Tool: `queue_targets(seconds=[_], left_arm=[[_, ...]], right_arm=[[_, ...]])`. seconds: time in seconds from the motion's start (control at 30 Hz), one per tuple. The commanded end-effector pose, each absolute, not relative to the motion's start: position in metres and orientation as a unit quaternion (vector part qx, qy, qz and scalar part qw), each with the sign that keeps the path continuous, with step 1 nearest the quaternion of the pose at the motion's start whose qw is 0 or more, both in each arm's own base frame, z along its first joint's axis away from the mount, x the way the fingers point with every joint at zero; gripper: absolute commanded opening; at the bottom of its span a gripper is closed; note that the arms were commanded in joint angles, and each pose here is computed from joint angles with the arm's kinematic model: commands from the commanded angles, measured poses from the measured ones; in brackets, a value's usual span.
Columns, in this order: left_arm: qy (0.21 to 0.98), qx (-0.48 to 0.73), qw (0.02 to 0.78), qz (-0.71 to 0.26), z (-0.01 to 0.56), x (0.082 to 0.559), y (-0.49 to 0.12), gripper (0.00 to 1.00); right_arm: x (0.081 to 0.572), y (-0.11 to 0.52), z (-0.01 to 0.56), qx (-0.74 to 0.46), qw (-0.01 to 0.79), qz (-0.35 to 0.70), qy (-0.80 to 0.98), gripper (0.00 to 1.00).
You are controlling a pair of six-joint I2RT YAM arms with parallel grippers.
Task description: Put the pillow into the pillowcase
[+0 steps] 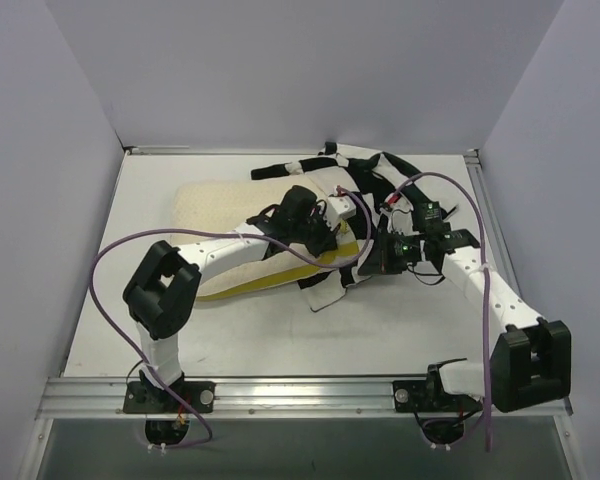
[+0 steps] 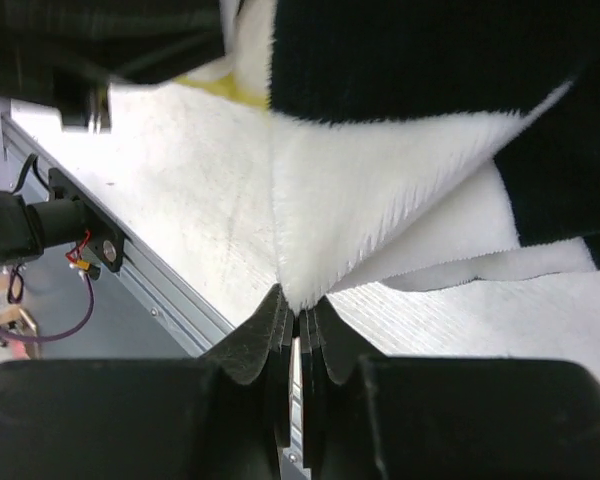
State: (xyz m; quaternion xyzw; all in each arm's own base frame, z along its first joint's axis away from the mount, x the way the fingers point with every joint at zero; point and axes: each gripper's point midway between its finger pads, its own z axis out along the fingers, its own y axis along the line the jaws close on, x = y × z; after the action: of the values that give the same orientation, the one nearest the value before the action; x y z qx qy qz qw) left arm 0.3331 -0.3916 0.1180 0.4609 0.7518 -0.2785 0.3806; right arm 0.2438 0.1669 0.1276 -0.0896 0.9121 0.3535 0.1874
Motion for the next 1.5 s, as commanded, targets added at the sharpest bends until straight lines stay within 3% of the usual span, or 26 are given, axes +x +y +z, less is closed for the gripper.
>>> queue_targets(seconds=[0.0, 0.2, 0.43, 0.53, 0.57, 0.6, 0.67, 0.7, 0.87, 1.0, 1.03, 1.17, 1.3, 1.47], left_arm=[[0.74, 0.348, 0.498, -0.287, 0.194, 0.396, -0.4, 0.0], [0.763, 0.306, 0.462, -0.332, 0.174, 0.36, -0.429, 0.0], [0.801, 0.307, 0.386, -0.34, 0.118, 0.325, -0.433, 0.04], [0.812, 0.298, 0.372, -0.336, 0.105, 0.321, -0.417, 0.23], [0.809, 0.296, 0.369, -0.348, 0.11, 0.319, -0.415, 0.39], [0.807, 0.296, 0.357, -0.366, 0.112, 0.319, -0.41, 0.47], [0.799, 0.295, 0.352, -0.389, 0.128, 0.315, -0.404, 0.61], [0.793, 0.296, 0.355, -0.397, 0.136, 0.316, -0.398, 0.63], [0.754, 0.387, 0.346, -0.403, 0.171, 0.287, -0.367, 0.66], [0.767, 0.376, 0.348, -0.387, 0.176, 0.293, -0.339, 0.66], [0.771, 0.372, 0.346, -0.384, 0.175, 0.293, -0.336, 0.66], [0.782, 0.359, 0.347, -0.374, 0.167, 0.295, -0.34, 0.68], [0.802, 0.33, 0.343, -0.361, 0.156, 0.308, -0.346, 0.7], [0.825, 0.303, 0.328, -0.345, 0.134, 0.321, -0.35, 0.7]], right_arm=[[0.187, 0.196, 0.158, -0.142, 0.145, 0.44, 0.875, 0.0], [0.181, 0.203, 0.17, -0.15, 0.125, 0.467, 0.862, 0.0], [0.223, 0.199, 0.198, -0.13, 0.167, 0.468, 0.858, 0.0], [0.235, 0.193, 0.201, -0.114, 0.176, 0.465, 0.86, 0.0], [0.234, 0.193, 0.198, -0.116, 0.176, 0.457, 0.864, 0.0], [0.231, 0.193, 0.191, -0.12, 0.172, 0.45, 0.868, 0.0], [0.225, 0.194, 0.179, -0.127, 0.163, 0.439, 0.875, 0.0], [0.221, 0.193, 0.166, -0.125, 0.152, 0.426, 0.883, 0.04], [0.206, 0.176, 0.151, -0.134, 0.114, 0.386, 0.906, 0.2], [0.239, 0.138, 0.172, -0.085, 0.187, 0.337, 0.919, 0.53], [0.252, 0.123, 0.174, -0.073, 0.211, 0.292, 0.93, 0.56], [0.268, 0.116, 0.172, -0.087, 0.226, 0.232, 0.942, 0.55], [0.273, 0.135, 0.159, -0.113, 0.198, 0.219, 0.949, 0.46], [0.266, 0.146, 0.131, -0.134, 0.157, 0.178, 0.962, 0.45]])
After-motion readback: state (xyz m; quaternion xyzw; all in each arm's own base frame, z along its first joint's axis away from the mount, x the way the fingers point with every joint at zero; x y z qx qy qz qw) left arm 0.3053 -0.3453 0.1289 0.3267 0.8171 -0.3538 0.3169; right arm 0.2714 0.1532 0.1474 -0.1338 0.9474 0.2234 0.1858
